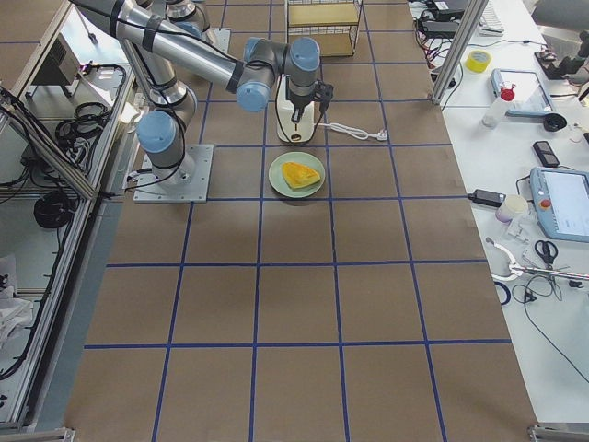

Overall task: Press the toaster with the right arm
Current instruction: 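Press the toaster lever down with the right gripper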

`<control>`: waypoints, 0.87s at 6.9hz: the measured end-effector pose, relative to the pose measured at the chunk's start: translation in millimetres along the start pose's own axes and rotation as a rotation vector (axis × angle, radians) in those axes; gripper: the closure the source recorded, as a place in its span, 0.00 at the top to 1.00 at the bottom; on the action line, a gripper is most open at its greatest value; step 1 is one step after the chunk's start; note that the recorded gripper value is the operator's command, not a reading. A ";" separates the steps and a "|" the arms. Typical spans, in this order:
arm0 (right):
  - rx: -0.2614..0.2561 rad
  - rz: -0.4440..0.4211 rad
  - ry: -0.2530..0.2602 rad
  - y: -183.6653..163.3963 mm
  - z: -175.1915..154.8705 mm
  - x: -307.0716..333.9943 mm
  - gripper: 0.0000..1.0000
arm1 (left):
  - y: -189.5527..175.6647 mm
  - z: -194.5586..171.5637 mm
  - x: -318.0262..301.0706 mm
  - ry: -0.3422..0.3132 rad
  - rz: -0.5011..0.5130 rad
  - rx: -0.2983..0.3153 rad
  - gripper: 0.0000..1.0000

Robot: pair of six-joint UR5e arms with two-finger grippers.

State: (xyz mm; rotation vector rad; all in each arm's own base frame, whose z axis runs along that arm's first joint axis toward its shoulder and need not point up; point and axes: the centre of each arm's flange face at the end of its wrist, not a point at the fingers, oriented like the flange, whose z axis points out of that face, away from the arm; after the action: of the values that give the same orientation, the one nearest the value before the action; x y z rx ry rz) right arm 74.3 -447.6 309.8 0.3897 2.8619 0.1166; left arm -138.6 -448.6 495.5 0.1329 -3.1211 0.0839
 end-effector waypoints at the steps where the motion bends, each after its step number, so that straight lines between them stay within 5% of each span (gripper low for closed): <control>1: -0.015 0.007 0.004 1.8 1.8 0.9 0.00 | 0.0 -0.1 0.1 0.001 0.000 0.000 1.00; 6: -0.050 0.024 0.000 -3.4 11.4 9.6 0.00 | 0.0 0.1 0.0 0.000 0.000 0.000 1.00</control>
State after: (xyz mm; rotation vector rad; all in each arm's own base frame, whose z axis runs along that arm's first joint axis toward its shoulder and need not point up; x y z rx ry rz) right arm 67.4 -447.7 296.2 0.4137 2.8488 0.1920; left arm -138.7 -448.6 495.4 0.1329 -3.1209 0.0836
